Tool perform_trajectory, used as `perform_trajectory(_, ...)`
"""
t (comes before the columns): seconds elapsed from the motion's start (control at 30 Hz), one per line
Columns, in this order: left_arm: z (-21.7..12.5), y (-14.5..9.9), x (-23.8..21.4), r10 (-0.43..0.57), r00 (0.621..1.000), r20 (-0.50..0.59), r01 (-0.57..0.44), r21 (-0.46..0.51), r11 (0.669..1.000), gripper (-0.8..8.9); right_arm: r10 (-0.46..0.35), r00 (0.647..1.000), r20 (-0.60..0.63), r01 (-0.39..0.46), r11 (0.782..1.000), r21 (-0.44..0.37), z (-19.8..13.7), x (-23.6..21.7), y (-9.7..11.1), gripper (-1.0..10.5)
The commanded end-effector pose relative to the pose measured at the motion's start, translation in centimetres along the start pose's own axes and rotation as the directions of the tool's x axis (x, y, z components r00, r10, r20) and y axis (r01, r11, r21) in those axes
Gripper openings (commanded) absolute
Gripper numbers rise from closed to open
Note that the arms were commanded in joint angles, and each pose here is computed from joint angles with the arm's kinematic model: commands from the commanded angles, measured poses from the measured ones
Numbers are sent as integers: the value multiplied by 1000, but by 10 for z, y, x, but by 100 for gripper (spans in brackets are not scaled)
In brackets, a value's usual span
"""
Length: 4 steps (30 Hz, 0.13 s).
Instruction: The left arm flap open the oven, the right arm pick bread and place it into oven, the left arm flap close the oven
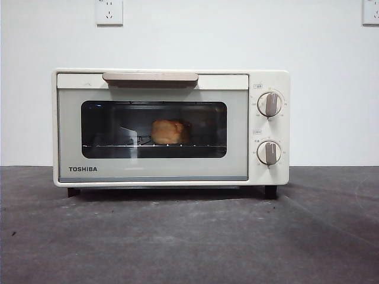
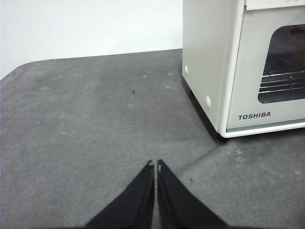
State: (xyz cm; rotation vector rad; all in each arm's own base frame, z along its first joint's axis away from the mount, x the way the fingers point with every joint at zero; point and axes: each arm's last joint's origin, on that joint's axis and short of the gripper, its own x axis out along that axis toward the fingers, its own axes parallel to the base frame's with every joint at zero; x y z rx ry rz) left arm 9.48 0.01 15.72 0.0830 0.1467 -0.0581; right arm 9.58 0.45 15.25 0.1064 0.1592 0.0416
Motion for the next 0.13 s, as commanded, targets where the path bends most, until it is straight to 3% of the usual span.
perform_trajectory(0.03, -7, 0, 2, 1, 1000, -22, -1, -3, 1000, 16, -1, 1000, 5, 1, 1000, 10, -1, 1, 0, 14)
perform_trajectory(0.13, -7, 0, 2, 1, 1000, -22, -1, -3, 1000, 16, -1, 1000, 5, 1, 1000, 10, -1, 1, 0, 14)
